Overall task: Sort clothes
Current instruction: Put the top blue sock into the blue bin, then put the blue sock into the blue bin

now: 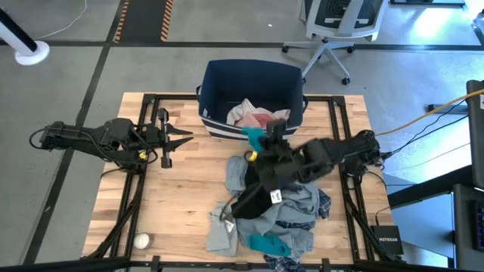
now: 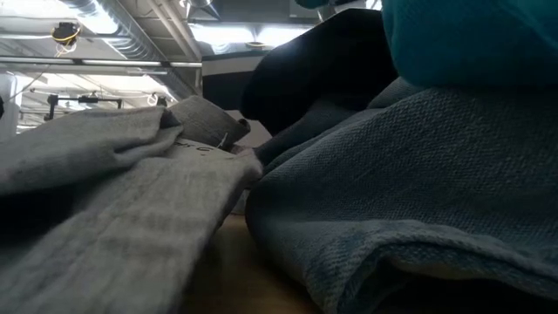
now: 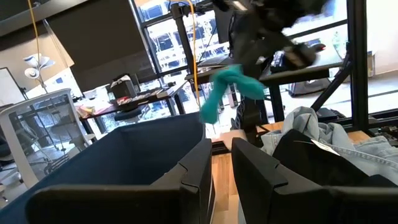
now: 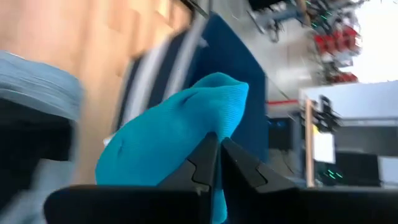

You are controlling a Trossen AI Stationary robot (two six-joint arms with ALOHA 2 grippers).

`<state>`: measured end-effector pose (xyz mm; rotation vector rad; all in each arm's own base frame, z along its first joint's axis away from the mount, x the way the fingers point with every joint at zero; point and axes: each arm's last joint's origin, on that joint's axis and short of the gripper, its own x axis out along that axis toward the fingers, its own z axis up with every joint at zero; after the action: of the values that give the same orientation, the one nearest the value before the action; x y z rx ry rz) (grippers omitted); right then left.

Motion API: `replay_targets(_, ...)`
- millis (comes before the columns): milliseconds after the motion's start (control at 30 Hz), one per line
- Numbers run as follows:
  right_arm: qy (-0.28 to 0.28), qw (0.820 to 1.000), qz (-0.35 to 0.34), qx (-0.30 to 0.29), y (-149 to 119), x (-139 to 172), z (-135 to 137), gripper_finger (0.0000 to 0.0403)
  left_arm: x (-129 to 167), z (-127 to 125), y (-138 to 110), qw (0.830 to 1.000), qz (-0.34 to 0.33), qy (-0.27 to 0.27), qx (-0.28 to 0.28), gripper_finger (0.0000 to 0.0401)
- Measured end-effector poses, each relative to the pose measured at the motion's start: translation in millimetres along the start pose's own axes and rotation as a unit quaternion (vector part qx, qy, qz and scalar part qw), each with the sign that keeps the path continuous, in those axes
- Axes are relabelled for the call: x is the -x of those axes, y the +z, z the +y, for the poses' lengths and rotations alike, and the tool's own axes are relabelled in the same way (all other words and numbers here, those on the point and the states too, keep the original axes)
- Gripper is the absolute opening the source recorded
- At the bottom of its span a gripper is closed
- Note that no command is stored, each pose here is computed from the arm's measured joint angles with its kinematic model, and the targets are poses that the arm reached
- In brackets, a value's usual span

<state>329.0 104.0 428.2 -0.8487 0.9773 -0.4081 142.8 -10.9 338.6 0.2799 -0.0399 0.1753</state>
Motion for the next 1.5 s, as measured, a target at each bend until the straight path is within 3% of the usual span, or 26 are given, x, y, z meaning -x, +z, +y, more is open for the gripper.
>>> replay_targets(333,-0.028,0.996,0.078,-0.033,-20.2,-49.0,-46.0,0.003,0.0,0.0,-0.1,1.0,0.0,0.0,-0.001,0.0059)
replay_targets(533,0.027,0.992,0.104,-0.07,-34.0,-76.5,-65.1,0.0034,0.0,-0.1,-0.1,1.0,0.001,0.0,-0.002,0.0059)
replay_targets(700,0.062,0.988,0.113,-0.089,-41.4,-89.3,-72.7,0.0087,0.1,0.0,-0.1,1.0,0.001,0.0,-0.002,0.0059)
replay_targets(900,0.164,0.98,0.075,-0.083,-39.2,-88.3,-68.0,0.0162,0.0,-0.1,-0.1,1.0,0.001,0.0,-0.002,0.0059)
replay_targets(1167,0.252,0.966,-0.004,-0.063,-12.2,-52.3,-31.0,0.0178,0.0,-0.1,-0.1,1.0,0.0,0.0,-0.01,0.0059)
replay_targets(1500,0.296,0.95,-0.101,-0.031,34.4,8.4,52.6,0.0179,0.1,0.0,0.1,1.0,0.0,0.0,-0.009,0.0059)
